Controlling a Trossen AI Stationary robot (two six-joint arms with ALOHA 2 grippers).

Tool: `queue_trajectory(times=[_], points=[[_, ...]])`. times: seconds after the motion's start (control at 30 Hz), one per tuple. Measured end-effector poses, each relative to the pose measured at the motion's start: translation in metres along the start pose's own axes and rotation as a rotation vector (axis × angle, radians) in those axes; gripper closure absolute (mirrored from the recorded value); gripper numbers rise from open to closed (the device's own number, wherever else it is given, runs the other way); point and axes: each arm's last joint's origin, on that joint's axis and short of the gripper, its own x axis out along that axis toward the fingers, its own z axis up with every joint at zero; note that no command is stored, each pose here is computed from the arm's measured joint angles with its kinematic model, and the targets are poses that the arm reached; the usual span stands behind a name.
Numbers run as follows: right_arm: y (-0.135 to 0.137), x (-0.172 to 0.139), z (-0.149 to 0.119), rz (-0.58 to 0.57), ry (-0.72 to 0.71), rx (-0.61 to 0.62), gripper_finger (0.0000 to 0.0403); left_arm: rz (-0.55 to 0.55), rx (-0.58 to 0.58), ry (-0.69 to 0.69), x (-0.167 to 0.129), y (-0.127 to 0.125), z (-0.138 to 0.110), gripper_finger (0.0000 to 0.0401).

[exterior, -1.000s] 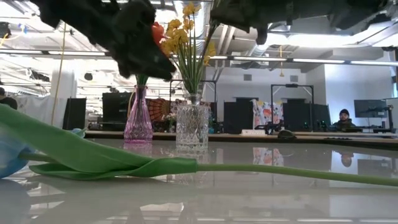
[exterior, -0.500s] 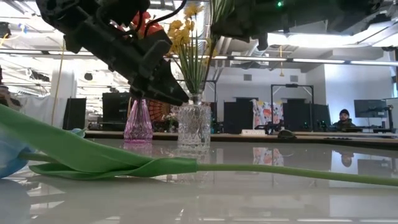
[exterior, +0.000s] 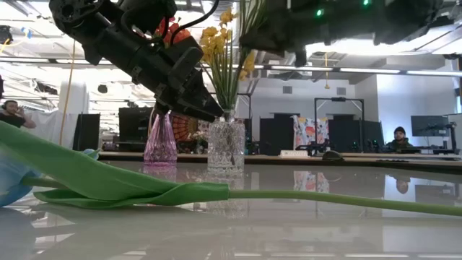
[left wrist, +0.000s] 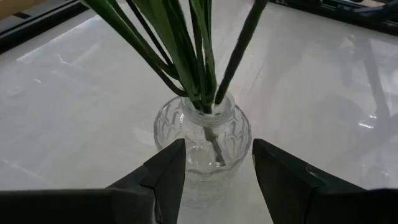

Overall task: Sort flowers into vase by color
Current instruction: Put the yellow flowers into the transparent vase

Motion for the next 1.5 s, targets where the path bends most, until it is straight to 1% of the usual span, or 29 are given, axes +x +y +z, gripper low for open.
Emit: queue_trajectory(times=[0.13,0.3,0.4,0.57,0.73,0.83,0.9,1.0,1.17,1.23,1.33,1.4,1.5], points=[[0.002,0.005,-0.012,-0.002,0.006,-0.005,0.0369,-0.016,0.001,0.007,0.000,0.000,0.000,0.0227],[0.007,0.008,-0.017,0.005,0.035,-0.028,0.0369,-0.032,0.002,0.014,0.000,-0.001,-0.001,0.0227],[0.006,0.008,-0.022,0.013,0.078,-0.050,0.0369,-0.035,0.003,0.018,0.000,-0.001,-0.001,0.0227],[0.002,0.010,-0.029,0.010,0.144,-0.034,0.0360,-0.033,0.005,0.023,0.000,-0.001,-0.001,0.0227],[-0.002,0.011,-0.031,0.014,0.168,-0.033,0.0354,-0.034,0.019,0.022,0.000,-0.001,-0.001,0.0227],[-0.002,0.011,-0.021,0.014,0.164,-0.001,0.0341,-0.055,0.061,0.028,0.000,-0.001,-0.002,0.0227],[-0.001,0.011,-0.010,0.023,0.180,0.018,0.0322,-0.077,0.072,0.033,0.000,-0.002,-0.002,0.0227],[0.001,0.010,-0.001,0.055,0.242,0.003,0.0281,-0.084,0.067,0.038,0.000,-0.002,-0.002,0.0227],[0.001,0.010,0.002,0.155,0.368,-0.029,0.0190,-0.076,0.077,0.073,0.000,-0.001,-0.006,0.0227],[-0.001,0.012,0.002,0.199,0.440,-0.016,0.0153,-0.080,0.074,0.097,0.000,-0.001,-0.008,0.0227],[-0.004,0.016,0.006,0.246,0.559,-0.006,0.0107,-0.116,0.073,0.142,-0.001,-0.001,-0.011,0.0227],[-0.005,0.018,0.011,0.271,0.636,-0.015,0.0084,-0.156,0.074,0.169,-0.001,-0.002,-0.013,0.0227],[-0.008,0.017,0.016,0.291,0.769,-0.044,0.0060,-0.212,0.069,0.208,-0.002,-0.003,-0.015,0.0227]])
